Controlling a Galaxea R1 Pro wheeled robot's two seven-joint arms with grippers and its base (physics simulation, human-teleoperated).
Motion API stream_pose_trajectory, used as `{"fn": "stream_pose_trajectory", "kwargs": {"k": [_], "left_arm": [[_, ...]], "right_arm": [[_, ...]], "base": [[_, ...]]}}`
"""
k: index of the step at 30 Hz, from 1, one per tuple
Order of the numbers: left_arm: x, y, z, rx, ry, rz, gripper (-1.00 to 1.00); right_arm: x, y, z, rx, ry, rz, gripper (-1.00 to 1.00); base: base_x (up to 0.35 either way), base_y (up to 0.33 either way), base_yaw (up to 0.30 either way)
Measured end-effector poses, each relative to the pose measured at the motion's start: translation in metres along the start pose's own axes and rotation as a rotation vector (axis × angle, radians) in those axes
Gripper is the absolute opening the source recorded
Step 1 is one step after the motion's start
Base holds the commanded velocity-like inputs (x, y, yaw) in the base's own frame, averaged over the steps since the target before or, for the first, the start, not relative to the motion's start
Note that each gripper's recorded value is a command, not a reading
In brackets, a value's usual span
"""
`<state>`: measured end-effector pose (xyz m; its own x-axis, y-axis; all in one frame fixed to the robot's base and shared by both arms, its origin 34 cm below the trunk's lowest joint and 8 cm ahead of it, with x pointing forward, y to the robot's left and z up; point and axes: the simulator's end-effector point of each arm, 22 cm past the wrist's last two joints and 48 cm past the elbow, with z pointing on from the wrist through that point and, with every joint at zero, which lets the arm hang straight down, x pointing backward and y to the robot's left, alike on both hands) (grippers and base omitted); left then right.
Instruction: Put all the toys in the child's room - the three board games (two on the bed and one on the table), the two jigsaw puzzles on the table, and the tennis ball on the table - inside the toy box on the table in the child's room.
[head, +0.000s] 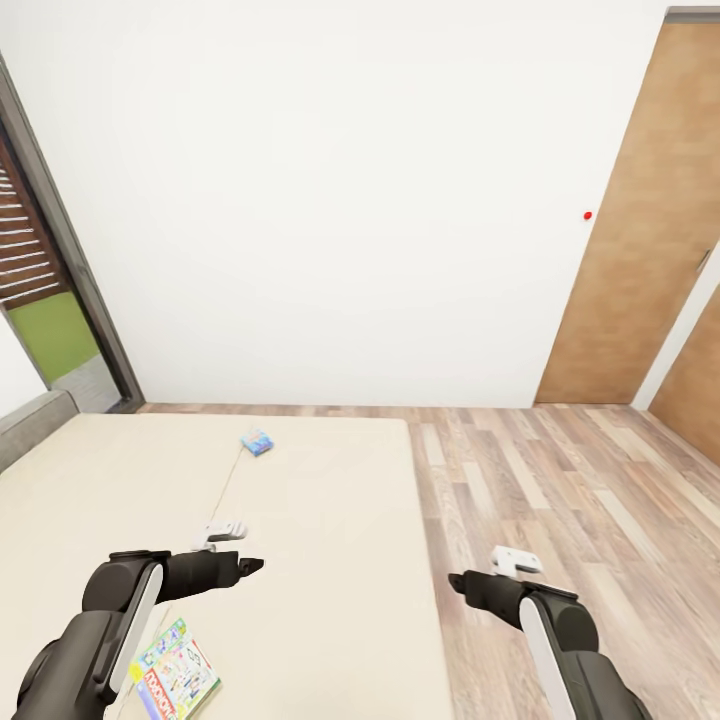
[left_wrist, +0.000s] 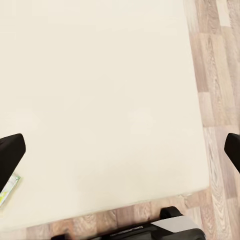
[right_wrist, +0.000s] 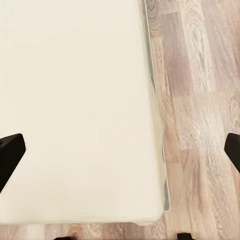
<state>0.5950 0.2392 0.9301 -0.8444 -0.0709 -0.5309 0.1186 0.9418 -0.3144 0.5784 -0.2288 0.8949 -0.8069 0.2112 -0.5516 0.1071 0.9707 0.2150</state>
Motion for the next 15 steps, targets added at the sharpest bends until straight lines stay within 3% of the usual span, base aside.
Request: {"fn": "stream_pose_trajectory", "kwargs": {"k": [5,15], "left_arm": [[0.0,0.0,0.0,0.0,0.0,0.0,1.0],[0.0,0.0001,0.0001,0.0,0.0,0.0,1.0]], "right_arm": [[-0.0004,-0.0022,-0.0001,0.004,-0.001,-0.001,1.0],[-0.0005,-0.0025,0.0,0.003,-0.001,-0.002,1.0]], "base": [[0.076,0.166,0.0],[0.013,0.024,0.0]]}}
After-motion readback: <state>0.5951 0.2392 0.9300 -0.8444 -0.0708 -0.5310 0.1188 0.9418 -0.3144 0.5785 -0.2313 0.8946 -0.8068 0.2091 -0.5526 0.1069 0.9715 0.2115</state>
